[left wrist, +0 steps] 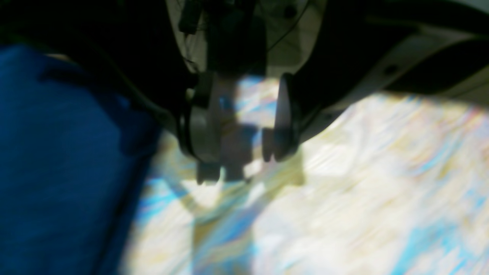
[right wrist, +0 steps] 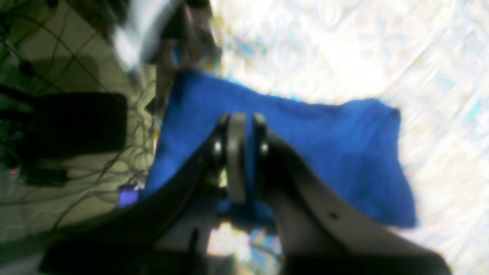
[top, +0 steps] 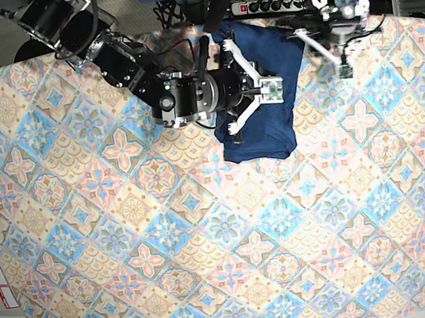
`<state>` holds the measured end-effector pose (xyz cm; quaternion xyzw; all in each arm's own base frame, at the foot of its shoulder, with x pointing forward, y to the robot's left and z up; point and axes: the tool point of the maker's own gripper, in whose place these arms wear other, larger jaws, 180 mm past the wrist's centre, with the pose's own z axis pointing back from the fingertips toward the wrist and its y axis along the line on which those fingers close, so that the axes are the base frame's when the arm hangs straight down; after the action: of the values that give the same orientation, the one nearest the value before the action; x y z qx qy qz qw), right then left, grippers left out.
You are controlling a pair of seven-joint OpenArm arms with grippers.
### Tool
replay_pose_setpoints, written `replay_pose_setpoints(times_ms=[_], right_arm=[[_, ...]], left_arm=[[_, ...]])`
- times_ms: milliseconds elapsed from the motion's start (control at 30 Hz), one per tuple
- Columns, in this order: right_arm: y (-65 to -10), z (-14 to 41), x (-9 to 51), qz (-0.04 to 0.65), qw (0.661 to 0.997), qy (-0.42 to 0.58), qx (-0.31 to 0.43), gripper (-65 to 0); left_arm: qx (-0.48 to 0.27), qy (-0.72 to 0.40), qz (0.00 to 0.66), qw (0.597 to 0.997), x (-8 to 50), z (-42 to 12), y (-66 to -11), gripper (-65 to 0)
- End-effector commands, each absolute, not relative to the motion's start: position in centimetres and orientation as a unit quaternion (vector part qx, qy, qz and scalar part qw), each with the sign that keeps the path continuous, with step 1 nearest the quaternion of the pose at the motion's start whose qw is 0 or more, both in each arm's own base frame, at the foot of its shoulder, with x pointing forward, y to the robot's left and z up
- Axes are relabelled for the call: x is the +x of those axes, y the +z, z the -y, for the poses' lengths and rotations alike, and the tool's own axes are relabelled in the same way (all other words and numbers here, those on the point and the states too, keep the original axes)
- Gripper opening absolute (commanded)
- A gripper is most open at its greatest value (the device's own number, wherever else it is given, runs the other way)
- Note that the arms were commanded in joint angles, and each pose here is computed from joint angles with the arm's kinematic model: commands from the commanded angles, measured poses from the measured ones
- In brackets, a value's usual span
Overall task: Fold the T-shirt properly
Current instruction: 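Release with the left gripper and grasp the bundle with the right gripper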
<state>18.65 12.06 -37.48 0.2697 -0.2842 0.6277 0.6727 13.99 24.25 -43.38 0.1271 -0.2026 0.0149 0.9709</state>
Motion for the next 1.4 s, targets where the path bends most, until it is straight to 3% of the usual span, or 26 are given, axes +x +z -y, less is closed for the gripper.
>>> replay_pose_setpoints(times_ms=[0,233,667,1167,1367], right_arm=[[-36.2,-13.5,19.8,0.305,0.664,0.624,0.277,-62.1],[-40.3,-15.7,19.4,0.240,0.690,0.620,0.287,-62.1],[-48.2,-14.3,18.0,0.152,0.744,0.571,0.311,-62.2],[-49.2,-1.9,24.8,0.175,0.802,0.530,0.212,-62.2],[-48.5,-0.4,26.5,0.190,0.814,0.510,0.202,-62.2]], left_arm=[[0.141,0.026,0.234,0.962,15.1,-25.2,-41.8,-42.4],[0.168,0.106,0.266,0.943,14.7,-27.5,-39.1,-42.4],[0.157,0.121,0.274,0.941,15.4,-26.8,-39.1,-42.4],[0.152,0.124,0.296,0.935,17.3,-26.6,-38.4,-42.4],[0.150,0.125,0.303,0.933,17.9,-26.5,-38.2,-42.4]])
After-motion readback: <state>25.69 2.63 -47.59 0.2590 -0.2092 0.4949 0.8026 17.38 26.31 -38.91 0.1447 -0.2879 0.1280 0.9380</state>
